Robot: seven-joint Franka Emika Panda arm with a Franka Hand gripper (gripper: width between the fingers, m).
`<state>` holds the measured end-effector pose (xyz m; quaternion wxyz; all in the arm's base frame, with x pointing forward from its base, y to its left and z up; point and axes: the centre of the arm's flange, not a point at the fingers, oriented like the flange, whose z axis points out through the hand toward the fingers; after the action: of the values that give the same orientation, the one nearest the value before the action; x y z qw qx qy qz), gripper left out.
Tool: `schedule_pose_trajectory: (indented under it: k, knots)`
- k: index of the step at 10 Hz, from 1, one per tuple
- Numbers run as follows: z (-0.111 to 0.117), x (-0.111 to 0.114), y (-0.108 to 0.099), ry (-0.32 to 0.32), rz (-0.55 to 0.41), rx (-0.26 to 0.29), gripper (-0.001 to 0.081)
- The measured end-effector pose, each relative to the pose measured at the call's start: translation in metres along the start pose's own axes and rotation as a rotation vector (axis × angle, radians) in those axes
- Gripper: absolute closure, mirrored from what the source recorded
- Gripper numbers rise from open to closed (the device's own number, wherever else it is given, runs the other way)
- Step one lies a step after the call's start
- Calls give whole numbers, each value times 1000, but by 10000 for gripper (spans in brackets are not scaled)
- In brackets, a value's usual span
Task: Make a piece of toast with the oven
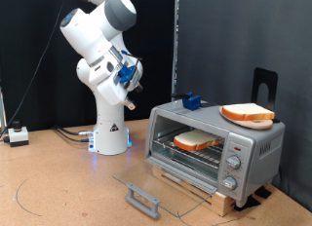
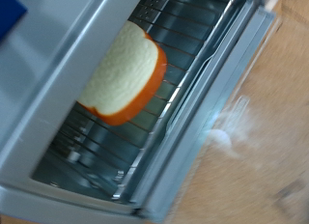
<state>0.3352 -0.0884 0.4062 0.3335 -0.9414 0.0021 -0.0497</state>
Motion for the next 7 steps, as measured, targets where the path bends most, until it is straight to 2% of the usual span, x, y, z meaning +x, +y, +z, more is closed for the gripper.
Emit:
schedule_pose_trajectory:
  k: [2, 3, 5, 7]
  knots:
    - [-2, 12, 17, -82, 238, 25, -3]
    - [-2, 18, 27, -129, 337, 21, -3]
    - [-5, 30, 52, -197, 387, -19, -3]
    - [-8, 41, 77, -211, 358, -28, -3]
